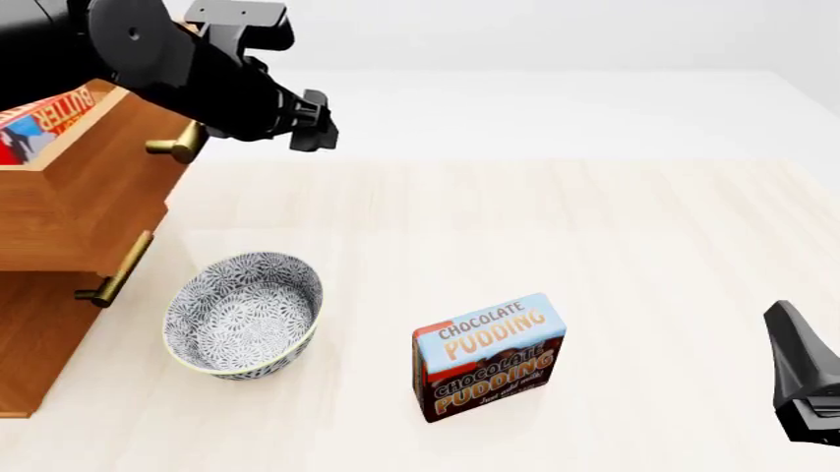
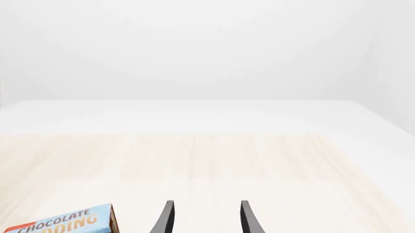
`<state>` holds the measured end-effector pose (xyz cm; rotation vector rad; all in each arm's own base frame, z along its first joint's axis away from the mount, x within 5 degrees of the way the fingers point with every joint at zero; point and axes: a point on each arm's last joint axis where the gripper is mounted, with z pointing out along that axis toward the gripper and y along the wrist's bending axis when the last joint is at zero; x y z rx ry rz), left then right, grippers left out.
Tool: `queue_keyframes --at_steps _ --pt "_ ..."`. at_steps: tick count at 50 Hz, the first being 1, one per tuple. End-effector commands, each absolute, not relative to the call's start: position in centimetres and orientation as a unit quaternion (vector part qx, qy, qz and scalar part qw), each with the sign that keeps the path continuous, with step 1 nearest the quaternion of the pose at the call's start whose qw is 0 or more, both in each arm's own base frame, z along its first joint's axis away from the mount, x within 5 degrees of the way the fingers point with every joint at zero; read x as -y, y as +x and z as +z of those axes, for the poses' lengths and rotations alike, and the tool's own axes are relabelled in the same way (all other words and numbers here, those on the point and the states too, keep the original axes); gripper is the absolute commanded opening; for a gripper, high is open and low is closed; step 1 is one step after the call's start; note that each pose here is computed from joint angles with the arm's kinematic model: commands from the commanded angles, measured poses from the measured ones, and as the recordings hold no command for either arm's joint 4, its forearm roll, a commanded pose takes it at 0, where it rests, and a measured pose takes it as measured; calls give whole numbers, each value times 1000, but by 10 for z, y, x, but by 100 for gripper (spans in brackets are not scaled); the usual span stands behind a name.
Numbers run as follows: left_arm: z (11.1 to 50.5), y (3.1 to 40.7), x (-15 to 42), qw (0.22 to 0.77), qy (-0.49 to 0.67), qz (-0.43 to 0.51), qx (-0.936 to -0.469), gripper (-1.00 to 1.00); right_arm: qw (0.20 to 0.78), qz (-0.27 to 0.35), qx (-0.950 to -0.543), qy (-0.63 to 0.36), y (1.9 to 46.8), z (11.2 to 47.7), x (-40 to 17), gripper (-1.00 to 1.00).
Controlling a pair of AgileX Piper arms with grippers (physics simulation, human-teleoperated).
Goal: Put the butter at the back in the top drawer of the cabinet and close it.
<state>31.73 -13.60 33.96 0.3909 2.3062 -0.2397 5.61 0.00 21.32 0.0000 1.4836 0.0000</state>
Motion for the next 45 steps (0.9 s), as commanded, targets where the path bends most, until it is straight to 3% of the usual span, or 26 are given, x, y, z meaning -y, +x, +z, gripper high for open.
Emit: queue_keyframes --at_steps 1,45 --pt "341 317 126 389 142 -89 -906 100 737 0 -676 0 56 213 0 100" --pt "327 332 94 387 89 -70 -915 100 737 0 -676 0 56 213 0 100"
